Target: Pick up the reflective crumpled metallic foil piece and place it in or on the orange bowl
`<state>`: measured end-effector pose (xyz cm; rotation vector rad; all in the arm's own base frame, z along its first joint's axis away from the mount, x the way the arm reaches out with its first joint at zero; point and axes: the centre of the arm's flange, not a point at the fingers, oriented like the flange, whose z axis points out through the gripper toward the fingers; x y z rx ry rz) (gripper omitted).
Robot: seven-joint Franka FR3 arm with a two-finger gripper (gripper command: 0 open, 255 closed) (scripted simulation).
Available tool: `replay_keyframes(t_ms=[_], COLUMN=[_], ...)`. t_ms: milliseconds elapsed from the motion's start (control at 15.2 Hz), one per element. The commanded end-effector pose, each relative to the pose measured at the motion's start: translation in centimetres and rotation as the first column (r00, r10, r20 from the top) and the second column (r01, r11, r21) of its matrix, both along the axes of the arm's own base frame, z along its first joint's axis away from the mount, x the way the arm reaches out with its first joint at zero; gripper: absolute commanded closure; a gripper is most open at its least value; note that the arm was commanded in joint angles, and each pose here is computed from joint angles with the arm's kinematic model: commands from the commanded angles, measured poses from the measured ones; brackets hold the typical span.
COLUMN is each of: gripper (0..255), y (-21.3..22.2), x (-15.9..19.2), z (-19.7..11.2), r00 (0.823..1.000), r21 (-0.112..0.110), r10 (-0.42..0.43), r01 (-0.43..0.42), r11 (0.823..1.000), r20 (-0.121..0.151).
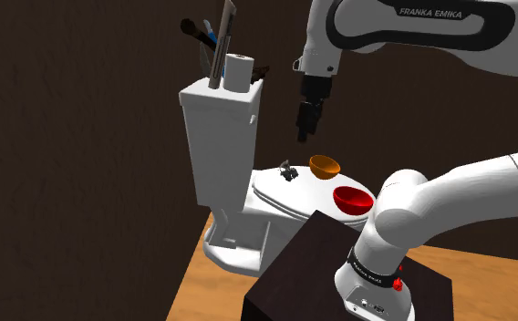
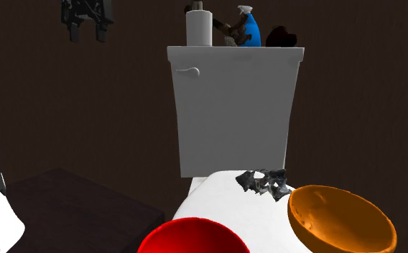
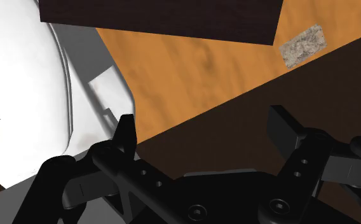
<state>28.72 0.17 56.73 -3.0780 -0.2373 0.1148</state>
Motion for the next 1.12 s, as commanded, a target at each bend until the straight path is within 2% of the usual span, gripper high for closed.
replay_keyframes(t_ms=[0,528,1056], gripper=[0,0,0], y=[0.0,-9.3,-18.4], x=[0.0,0.2,1.4], z=[0.0,-5.8,-12.0], r00=[1.0,0.996,0.982], r21=[0.0,0.04,0.075], r10=[0.0,0.061,0.118], r01=[0.0,-0.064,-0.13], r11=[1.0,0.997,0.989], r20=[0.0,0.071,0.144])
